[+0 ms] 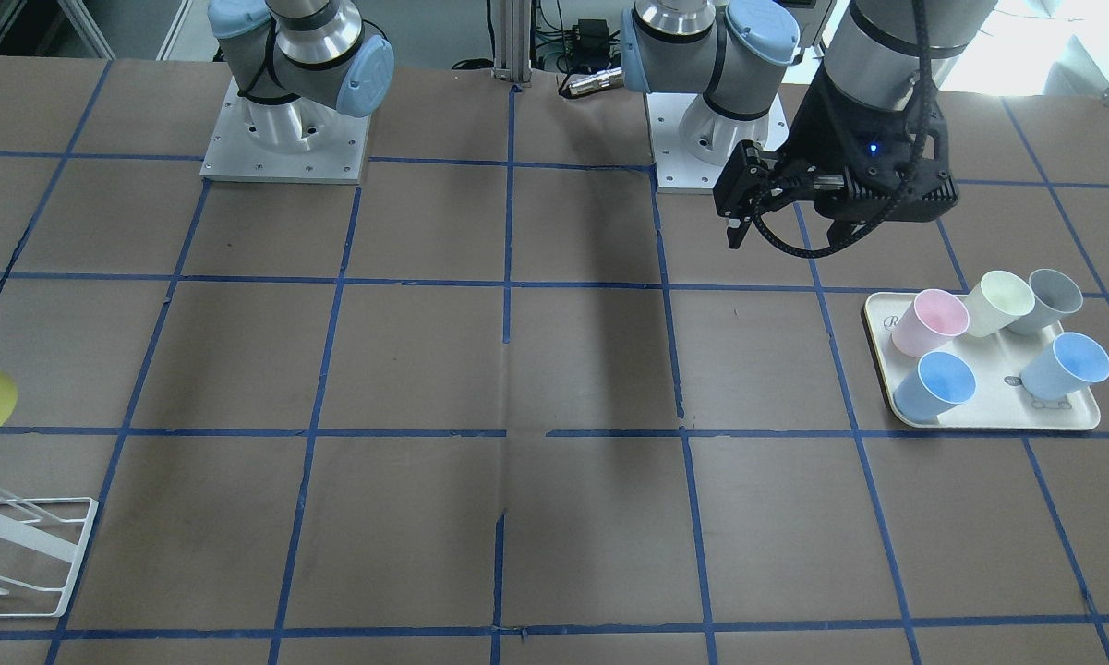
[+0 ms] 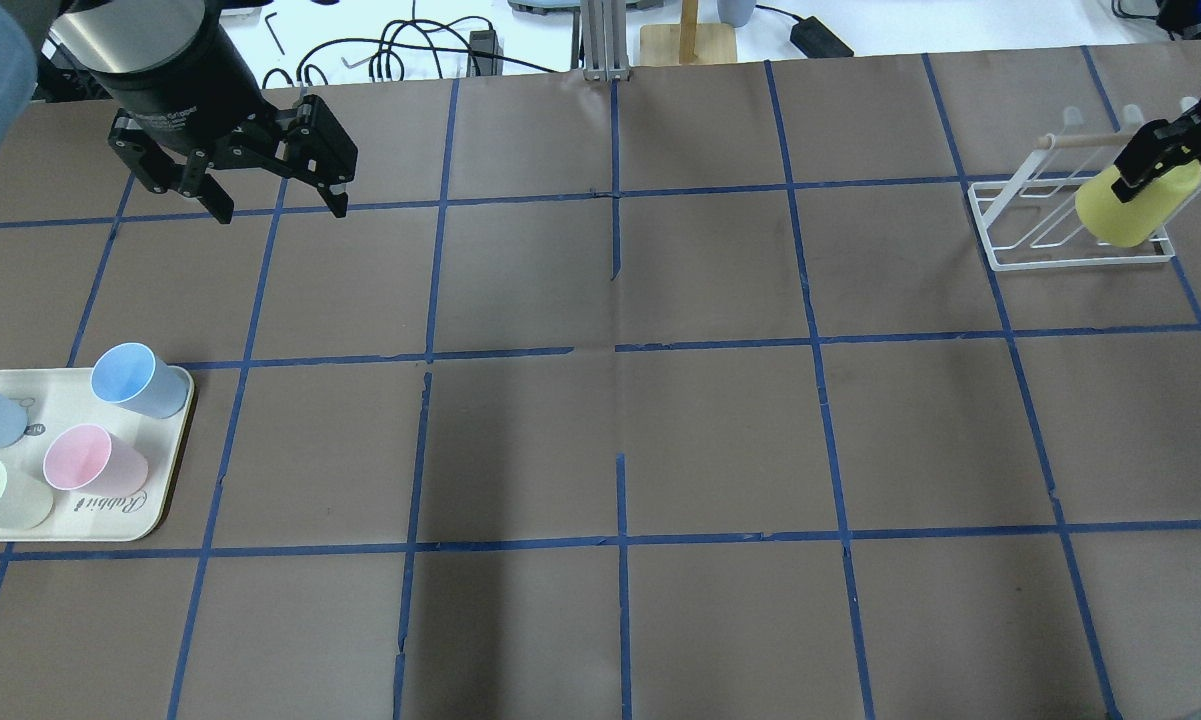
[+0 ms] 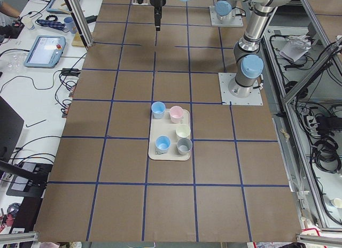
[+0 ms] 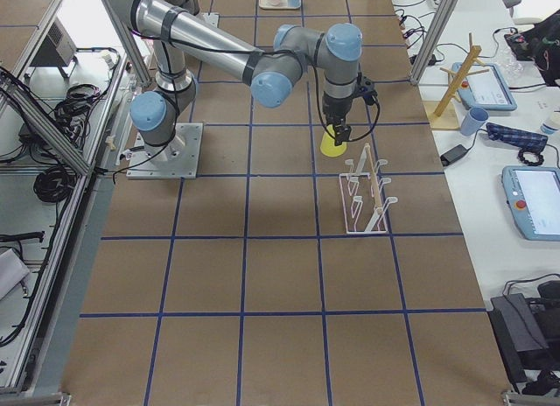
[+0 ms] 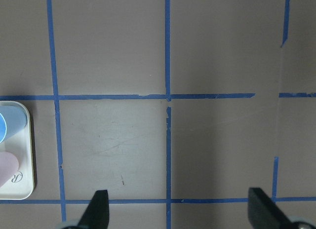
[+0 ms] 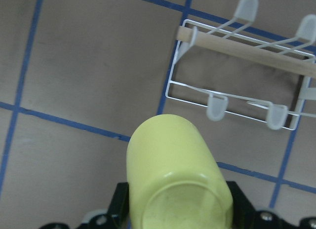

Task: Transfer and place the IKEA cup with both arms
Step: 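Lift the yellow cup with the right gripper while the left gripper approaches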

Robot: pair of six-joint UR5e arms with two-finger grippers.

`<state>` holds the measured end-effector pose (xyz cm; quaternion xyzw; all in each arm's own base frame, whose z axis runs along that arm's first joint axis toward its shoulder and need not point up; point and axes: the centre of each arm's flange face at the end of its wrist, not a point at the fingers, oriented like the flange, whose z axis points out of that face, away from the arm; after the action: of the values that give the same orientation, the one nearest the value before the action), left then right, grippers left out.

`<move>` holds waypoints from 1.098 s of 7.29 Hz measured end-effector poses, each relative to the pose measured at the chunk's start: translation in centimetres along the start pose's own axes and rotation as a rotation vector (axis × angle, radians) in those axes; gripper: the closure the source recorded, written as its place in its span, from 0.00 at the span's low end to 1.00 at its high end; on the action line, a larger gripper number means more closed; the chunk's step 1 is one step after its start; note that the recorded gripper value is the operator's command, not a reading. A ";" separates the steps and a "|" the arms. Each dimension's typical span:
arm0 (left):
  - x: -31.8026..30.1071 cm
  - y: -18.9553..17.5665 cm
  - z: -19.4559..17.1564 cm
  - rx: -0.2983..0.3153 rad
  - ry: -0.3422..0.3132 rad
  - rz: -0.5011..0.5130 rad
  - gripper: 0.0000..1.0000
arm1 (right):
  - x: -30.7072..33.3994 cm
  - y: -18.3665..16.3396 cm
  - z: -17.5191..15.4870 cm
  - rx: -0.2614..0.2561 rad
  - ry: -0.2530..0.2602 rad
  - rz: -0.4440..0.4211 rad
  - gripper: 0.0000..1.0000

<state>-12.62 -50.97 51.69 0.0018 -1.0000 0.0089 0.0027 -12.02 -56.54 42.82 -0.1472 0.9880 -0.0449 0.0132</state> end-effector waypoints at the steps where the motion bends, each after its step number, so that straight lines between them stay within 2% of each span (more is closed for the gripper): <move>1: 0.0 0.1 0.0 0.000 0.001 0.000 0.00 | -2.1 0.3 -0.9 0.031 -0.125 0.003 0.81; 2: 0.1 0.3 0.0 -0.002 0.032 -0.005 0.00 | -4.6 0.6 -1.5 0.063 -0.288 0.020 0.81; 5: 0.6 1.6 1.9 -0.041 0.259 -0.051 0.00 | -14.5 -0.2 -4.0 0.167 -0.808 0.105 0.84; 6: 0.6 1.9 2.3 -0.053 0.359 -0.076 0.00 | -17.5 -1.0 -4.4 0.203 -0.970 0.150 0.85; 7: 0.8 2.5 2.7 -0.066 0.479 -0.106 0.00 | -20.0 -1.5 -4.5 0.215 -1.095 0.192 0.85; 8: 1.4 3.1 3.2 -0.078 0.622 -0.138 0.00 | -21.6 -1.5 -4.2 0.200 -1.190 0.250 0.84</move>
<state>-14.07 -47.93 48.46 0.0666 -0.9483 -0.0296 0.3089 8.94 -51.32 47.42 -0.0283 0.8121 -0.0456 0.5811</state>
